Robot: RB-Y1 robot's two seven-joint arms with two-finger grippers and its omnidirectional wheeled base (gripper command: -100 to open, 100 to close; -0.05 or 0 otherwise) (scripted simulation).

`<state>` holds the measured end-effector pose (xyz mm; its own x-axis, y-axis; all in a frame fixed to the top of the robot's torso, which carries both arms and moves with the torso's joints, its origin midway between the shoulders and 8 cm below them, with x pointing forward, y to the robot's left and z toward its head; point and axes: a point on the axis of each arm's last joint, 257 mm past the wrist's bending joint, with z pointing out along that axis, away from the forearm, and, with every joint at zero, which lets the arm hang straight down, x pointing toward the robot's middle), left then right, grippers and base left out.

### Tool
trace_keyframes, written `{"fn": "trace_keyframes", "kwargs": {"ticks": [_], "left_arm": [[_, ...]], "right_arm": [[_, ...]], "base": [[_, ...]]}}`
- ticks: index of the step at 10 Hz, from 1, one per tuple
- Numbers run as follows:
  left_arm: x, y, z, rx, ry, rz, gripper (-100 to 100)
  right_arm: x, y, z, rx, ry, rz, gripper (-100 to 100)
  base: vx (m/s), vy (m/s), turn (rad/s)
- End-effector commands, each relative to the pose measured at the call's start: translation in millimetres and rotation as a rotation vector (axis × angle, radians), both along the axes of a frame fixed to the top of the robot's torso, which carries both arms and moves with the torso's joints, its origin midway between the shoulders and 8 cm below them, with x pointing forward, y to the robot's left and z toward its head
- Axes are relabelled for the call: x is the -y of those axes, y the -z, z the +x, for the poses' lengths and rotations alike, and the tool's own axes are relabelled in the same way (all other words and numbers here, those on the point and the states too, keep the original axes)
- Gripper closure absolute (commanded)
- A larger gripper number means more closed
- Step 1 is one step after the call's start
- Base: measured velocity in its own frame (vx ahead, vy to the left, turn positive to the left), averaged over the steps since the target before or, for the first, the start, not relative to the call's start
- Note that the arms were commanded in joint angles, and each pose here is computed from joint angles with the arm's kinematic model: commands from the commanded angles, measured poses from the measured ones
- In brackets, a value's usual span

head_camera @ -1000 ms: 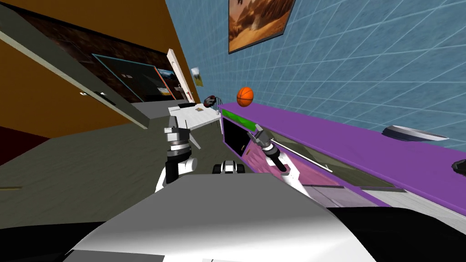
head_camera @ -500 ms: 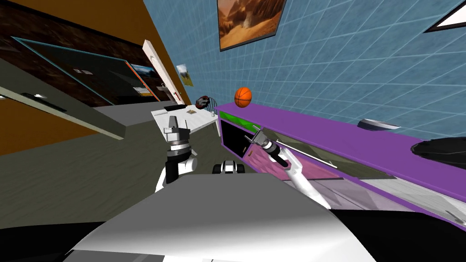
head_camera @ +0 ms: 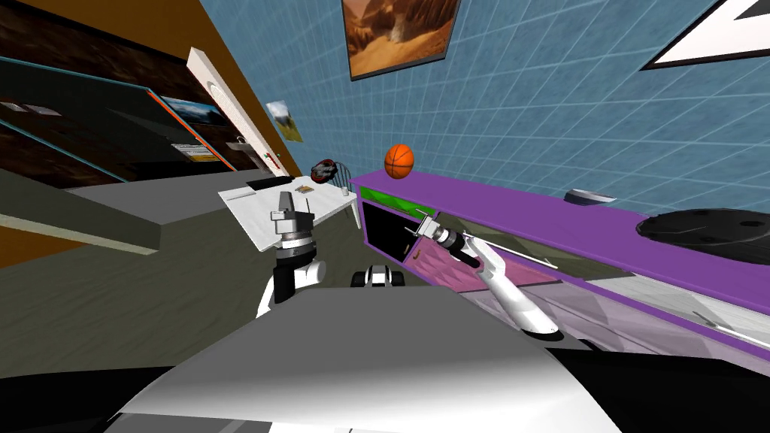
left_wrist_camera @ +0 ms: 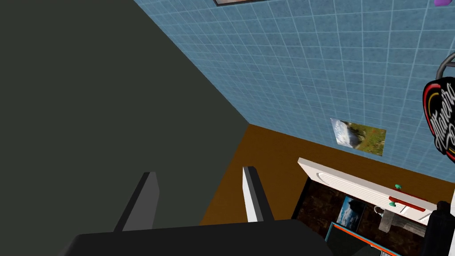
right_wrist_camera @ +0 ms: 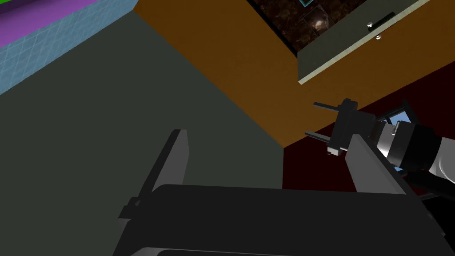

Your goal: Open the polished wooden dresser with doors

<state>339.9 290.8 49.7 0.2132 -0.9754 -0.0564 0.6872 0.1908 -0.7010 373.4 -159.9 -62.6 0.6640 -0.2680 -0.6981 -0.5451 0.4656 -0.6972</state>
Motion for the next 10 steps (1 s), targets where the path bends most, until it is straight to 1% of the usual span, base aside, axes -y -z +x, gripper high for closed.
{"fn": "trace_keyframes", "kwargs": {"ticks": [1, 2, 3, 4, 5, 7, 8, 9, 10], "left_arm": [[0.0, 0.0, 0.0, 0.0, 0.0, 0.0, 0], [0.0, 0.0, 0.0, 0.0, 0.0, 0.0, 0], [0.0, 0.0, 0.0, 0.0, 0.0, 0.0, 0], [0.0, 0.0, 0.0, 0.0, 0.0, 0.0, 0], [0.1, -0.1, 0.0, 0.0, 0.0, 0.0, 0], [0.0, 0.0, 0.0, 0.0, 0.0, 0.0, 0], [0.0, 0.0, 0.0, 0.0, 0.0, 0.0, 0], [0.1, -0.1, 0.0, 0.0, 0.0, 0.0, 0], [0.0, 0.0, 0.0, 0.0, 0.0, 0.0, 0]], "right_arm": [[10.7, 13.4, 7.7, 0.049, 0.008, -0.129, -100], [18.3, 20.6, 13.6, 0.081, 0.012, -0.211, -100], [25.4, 26.5, 19.6, 0.112, 0.017, -0.281, -100], [26.8, 27.0, 19.5, 0.112, 0.016, -0.292, -100], [35.9, 32.5, 25.4, 0.142, 0.019, -0.369, -100], [53.8, 40.3, 36.5, 0.2, 0.024, -0.507, -100], [55.1, 40.4, 36.5, 0.2, 0.023, -0.515, -100], [64.7, 43.0, 41.5, 0.228, 0.023, -0.582, -100], [73.9, 44.8, 46.1, 0.253, 0.023, -0.644, -100]], "base": [[0.073, 0.101, -0.095], [0.055, 0.099, -0.136], [0.051, 0.146, -0.331], [0.036, 0.138, -0.115], [0.048, 0.103, -0.102], [0.07, 0.181, -0.317], [0.037, 0.132, -0.026], [0.036, 0.108, -0.092], [0.037, 0.12, -0.264]]}}
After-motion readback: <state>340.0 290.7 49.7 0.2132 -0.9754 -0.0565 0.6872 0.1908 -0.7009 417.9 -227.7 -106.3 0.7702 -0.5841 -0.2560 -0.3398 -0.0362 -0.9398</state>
